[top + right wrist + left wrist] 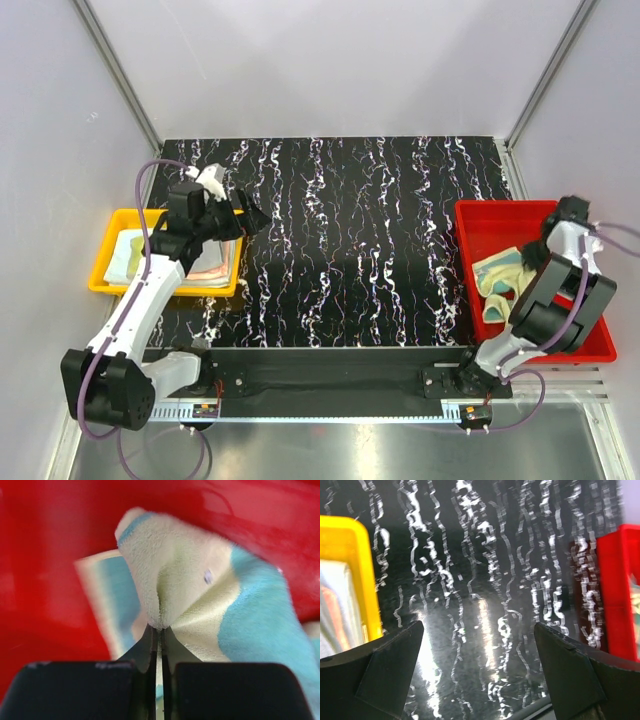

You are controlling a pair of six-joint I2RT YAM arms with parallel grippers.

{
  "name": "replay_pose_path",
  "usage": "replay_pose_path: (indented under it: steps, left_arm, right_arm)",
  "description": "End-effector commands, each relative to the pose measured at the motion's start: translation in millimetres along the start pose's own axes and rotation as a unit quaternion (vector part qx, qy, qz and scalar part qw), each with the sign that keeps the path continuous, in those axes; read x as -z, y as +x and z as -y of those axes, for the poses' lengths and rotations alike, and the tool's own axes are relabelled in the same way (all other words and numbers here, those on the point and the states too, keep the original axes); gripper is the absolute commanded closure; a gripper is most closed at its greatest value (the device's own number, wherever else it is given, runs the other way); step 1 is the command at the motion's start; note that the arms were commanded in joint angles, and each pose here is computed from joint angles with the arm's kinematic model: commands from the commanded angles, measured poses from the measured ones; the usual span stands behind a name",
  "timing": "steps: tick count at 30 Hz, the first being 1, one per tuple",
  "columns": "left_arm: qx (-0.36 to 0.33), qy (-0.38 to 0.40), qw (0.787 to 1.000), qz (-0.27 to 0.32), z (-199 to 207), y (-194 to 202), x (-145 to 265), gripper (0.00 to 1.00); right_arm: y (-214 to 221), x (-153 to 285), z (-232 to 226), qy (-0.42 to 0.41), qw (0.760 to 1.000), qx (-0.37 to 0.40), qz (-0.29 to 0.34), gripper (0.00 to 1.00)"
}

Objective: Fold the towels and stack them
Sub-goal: Grab crumpled towel, then move the towel to the center of the board

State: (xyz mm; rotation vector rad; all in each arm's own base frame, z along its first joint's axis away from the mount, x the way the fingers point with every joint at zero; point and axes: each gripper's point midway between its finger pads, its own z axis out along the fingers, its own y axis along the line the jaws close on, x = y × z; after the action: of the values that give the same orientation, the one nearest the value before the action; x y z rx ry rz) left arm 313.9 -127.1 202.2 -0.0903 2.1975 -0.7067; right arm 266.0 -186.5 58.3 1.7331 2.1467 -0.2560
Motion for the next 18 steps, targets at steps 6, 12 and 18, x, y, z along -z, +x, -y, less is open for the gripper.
replay_pose_path:
  steps: [6, 12, 18]
  left_arm:
    - [-0.037, 0.047, 0.996, 0.068, 36.3, -49.7, 24.7, 0.01]
    - [-0.057, 0.033, 0.994, 0.086, 37.2, -58.5, 37.8, 0.01]
    - [-0.063, 0.011, 0.997, 0.033, 22.6, -38.8, 27.2, 0.01]
  right_arm:
    - [-21.8, 285.6, -172.8, -0.499, 0.852, 0.148, 0.052, 1.0]
    - [121.2, 376.8, -203.2, -0.62, 0.727, 0.282, -0.091, 0.98]
    - [234.8, 306.4, -165.6, -0.591, 0.709, 0.346, -0.167, 0.92]
